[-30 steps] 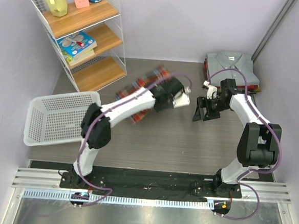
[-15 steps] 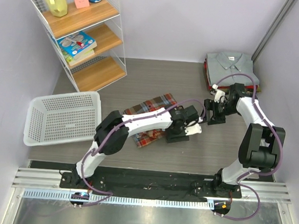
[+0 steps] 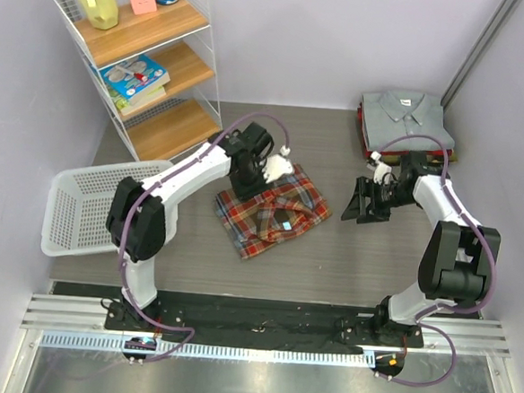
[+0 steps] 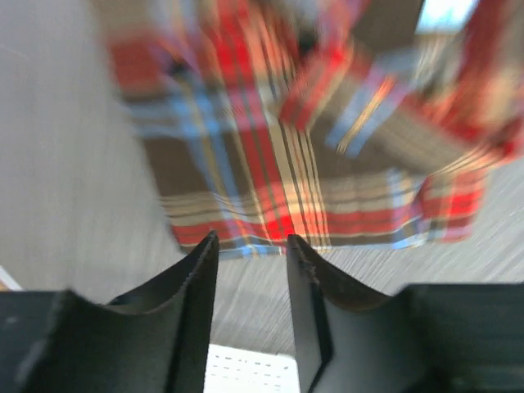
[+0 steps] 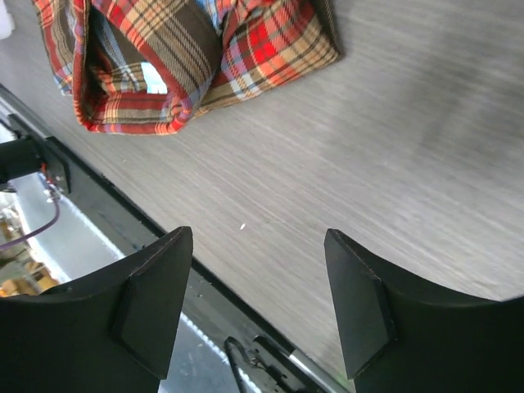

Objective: Fold and stack the long sleeve shirts
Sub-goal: Fold the shirt

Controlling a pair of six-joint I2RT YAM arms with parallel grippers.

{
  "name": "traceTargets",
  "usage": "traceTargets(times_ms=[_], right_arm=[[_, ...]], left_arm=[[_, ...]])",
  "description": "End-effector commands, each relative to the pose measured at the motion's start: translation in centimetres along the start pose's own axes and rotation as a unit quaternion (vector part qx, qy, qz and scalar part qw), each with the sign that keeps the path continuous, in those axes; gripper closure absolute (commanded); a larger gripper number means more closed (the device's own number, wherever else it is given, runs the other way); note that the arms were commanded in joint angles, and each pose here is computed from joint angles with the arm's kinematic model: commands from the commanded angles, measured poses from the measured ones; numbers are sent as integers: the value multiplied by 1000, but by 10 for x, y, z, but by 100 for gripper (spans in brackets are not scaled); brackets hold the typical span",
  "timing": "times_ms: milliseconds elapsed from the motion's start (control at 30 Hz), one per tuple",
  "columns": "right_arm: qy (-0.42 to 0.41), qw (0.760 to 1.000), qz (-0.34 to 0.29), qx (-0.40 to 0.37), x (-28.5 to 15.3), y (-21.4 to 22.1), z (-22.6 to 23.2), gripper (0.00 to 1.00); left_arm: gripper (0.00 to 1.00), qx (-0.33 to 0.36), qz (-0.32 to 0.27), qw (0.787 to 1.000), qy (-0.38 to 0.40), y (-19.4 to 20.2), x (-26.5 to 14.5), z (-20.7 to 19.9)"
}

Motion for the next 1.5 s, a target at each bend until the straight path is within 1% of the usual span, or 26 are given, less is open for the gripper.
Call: traceTargets(times_ms=[0, 67, 167, 200, 267, 300, 333, 400, 467, 533, 567, 600, 667, 800, 833, 900, 933, 1000, 1067, 1167, 1233, 1300, 1333, 1367, 1433, 1467], right_arm=[[-29, 999, -9, 23, 3, 5, 5, 30], [-24, 999, -6, 25, 6, 7, 2, 31], [-14, 999, -1, 28, 10, 7, -3, 32], [-11, 999, 4, 31, 12, 5, -6, 33], [-2, 999, 7, 33, 15, 2, -12, 33], [4, 1000, 4, 28, 15, -4, -14, 33], [7, 999, 8, 36, 19, -7, -20, 34], [11, 999, -12, 30, 20, -25, -26, 34], [3, 999, -11, 49, 31, -37, -35, 36], [-4, 999, -13, 49, 39, -54, -42, 37], [-7, 999, -8, 43, 46, -59, -41, 37], [-6, 999, -11, 31, 47, -68, -40, 37], [-12, 1000, 5, 15, 65, -71, -37, 37], [-34, 998, 42, -41, 102, -79, -20, 47], [-38, 997, 49, -53, 109, -80, -16, 57], [-50, 993, 68, -87, 133, -86, -3, 69], [-51, 991, 71, -101, 140, -89, 1, 85], [-54, 986, 75, -135, 160, -103, 7, 93], [-65, 975, 90, -193, 181, -111, 26, 95], [-76, 949, 84, -295, 201, -143, 60, 94], [-52, 934, 44, -352, 189, -177, 85, 91], [6, 918, 5, -396, 166, -203, 93, 82], [35, 907, -21, -419, 143, -214, 101, 70], [58, 897, -35, -436, 128, -221, 100, 63], [102, 893, -58, -435, 107, -224, 94, 50], [116, 899, -71, -417, 87, -221, 90, 48]], left_arm=[[64, 78, 61, 995, 14, 29, 44, -10], [67, 74, 91, 993, 32, 45, 69, -15], [68, 62, 123, 988, 73, 60, 95, -38], [68, 74, 127, 986, 85, 57, 100, -58], [69, 55, 124, 983, 127, 49, 106, -97], [69, 80, 118, 977, 156, 38, 107, -134], [69, 72, 110, 973, 189, 31, 108, -155], [69, 50, 67, 970, 226, -2, 94, -187], [62, 45, 10, 958, 284, -24, 65, -200], [54, 31, -29, 955, 293, -27, 45, -184], [52, 30, -88, 949, 303, -34, 16, -178], [49, 15, -89, 947, 307, -21, 14, -172], [45, -15, -135, 945, 298, -15, -12, -147], [40, -97, -170, 942, 274, 6, -35, -105], [39, -122, -167, 939, 275, 15, -33, -99], [39, -175, -189, 929, 264, 27, -41, -74], [39, -206, -190, 923, 264, 33, -40, -67], [39, -240, -199, 914, 260, 44, -42, -53], [39, -256, -195, 911, 257, 52, -40, -52], [40, -271, -188, 916, 227, 59, -28, -46], [39, -301, -186, 914, 201, 64, -21, -32], [39, -341, -181, 905, 177, 67, -9, -14], [39, -367, -182, 898, 161, 72, -5, 0], [39, -377, -179, 898, 141, 73, 6, 11], [40, -381, -182, 898, 119, 67, 13, 28], [41, -386, -166, 899, 126, 67, 29, 34]])
Point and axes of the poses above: each gripper's point midway between its finger pads, its own x axis out along the fingers, its own z axis along the line the jaws close on, y = z × x, the point moved 9 cm from there along -x, back along the fingers, and after that the axes turned 7 degrees about -x, right-handed, at the moved point
